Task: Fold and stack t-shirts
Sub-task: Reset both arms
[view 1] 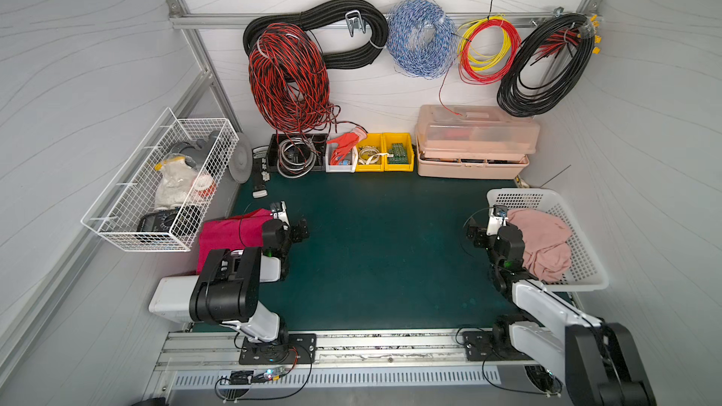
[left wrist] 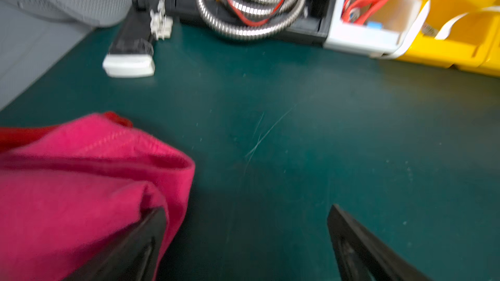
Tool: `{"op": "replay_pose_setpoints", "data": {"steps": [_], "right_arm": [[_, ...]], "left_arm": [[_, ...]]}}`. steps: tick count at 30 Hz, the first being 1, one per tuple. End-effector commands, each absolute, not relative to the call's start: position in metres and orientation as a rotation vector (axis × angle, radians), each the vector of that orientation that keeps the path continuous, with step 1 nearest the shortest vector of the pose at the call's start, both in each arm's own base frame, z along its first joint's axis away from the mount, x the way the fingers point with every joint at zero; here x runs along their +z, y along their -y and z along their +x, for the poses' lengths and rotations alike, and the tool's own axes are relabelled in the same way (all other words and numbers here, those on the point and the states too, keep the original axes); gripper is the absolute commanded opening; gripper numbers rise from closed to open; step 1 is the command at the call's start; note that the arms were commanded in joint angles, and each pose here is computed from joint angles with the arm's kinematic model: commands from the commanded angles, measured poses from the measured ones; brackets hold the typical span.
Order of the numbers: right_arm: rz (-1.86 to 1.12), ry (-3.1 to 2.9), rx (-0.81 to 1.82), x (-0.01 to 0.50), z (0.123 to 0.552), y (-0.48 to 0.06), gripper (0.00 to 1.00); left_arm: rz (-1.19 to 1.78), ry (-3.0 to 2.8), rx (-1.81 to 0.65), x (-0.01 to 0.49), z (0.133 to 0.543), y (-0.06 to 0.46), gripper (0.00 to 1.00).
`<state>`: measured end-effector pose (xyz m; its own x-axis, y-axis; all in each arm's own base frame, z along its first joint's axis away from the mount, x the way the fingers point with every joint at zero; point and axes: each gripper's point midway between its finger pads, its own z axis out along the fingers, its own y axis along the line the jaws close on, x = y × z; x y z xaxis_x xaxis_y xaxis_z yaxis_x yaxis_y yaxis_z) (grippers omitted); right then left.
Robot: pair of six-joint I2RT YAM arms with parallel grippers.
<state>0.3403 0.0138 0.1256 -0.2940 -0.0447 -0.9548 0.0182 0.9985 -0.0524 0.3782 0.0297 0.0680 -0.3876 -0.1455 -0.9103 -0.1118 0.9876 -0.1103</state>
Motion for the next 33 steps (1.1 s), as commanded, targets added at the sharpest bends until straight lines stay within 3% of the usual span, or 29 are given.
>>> {"op": "replay_pose_setpoints", "data": {"steps": [1,6,13,33], "right_arm": [[-0.122,-1.778,0.036,0.131,0.360,-0.034,0.99],[-0.136,-1.890,0.070,0.089,0.392,-0.032,0.99],[-0.147,-1.940,0.223,0.089,0.398,-0.035,0.99],[-0.069,-1.983,0.100,0.083,0.405,-0.022,0.99]], "left_arm": [[-0.139,-1.836,-0.024,0.101,0.393,-0.029,1.00],[-0.115,-1.870,-0.043,0.098,0.398,-0.025,1.00],[-0.126,-1.882,-0.038,0.097,0.399,-0.026,1.00],[-0.076,-1.912,-0.047,0.095,0.403,-0.018,1.00]]}}
